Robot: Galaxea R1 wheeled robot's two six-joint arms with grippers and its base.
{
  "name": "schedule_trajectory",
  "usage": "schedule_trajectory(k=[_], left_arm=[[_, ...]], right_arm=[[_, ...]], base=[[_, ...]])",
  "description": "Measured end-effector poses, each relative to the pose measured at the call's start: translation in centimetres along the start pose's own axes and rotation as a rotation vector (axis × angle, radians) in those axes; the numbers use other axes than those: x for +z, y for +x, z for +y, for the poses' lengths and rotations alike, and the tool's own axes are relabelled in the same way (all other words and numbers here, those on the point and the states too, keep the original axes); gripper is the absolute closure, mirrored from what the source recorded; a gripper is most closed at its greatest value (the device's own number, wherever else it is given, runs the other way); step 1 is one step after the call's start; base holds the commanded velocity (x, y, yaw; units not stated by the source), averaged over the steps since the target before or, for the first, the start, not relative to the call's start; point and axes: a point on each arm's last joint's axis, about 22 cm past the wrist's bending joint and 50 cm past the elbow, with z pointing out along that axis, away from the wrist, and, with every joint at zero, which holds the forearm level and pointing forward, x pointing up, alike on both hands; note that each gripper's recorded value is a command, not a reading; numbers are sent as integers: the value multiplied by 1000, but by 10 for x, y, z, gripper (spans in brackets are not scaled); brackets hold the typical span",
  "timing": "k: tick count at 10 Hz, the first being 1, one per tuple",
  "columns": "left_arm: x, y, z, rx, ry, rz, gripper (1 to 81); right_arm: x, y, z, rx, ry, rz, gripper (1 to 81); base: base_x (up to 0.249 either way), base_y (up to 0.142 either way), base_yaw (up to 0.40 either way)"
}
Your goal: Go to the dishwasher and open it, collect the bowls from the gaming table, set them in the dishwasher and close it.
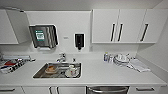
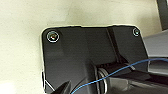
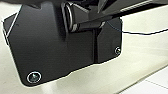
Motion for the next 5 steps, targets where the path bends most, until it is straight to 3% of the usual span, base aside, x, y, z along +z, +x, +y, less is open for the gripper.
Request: schedule_trajectory(k=[3, 5], left_arm=[[0, 0, 0, 0, 0, 0, 10], [0, 5, 0, 1, 0, 7, 10]], right_arm=[[0, 0, 0, 0, 0, 0, 10], [0, 3, -1, -1, 0, 2, 10]], base=[[89, 0, 0], [0, 0, 0]])
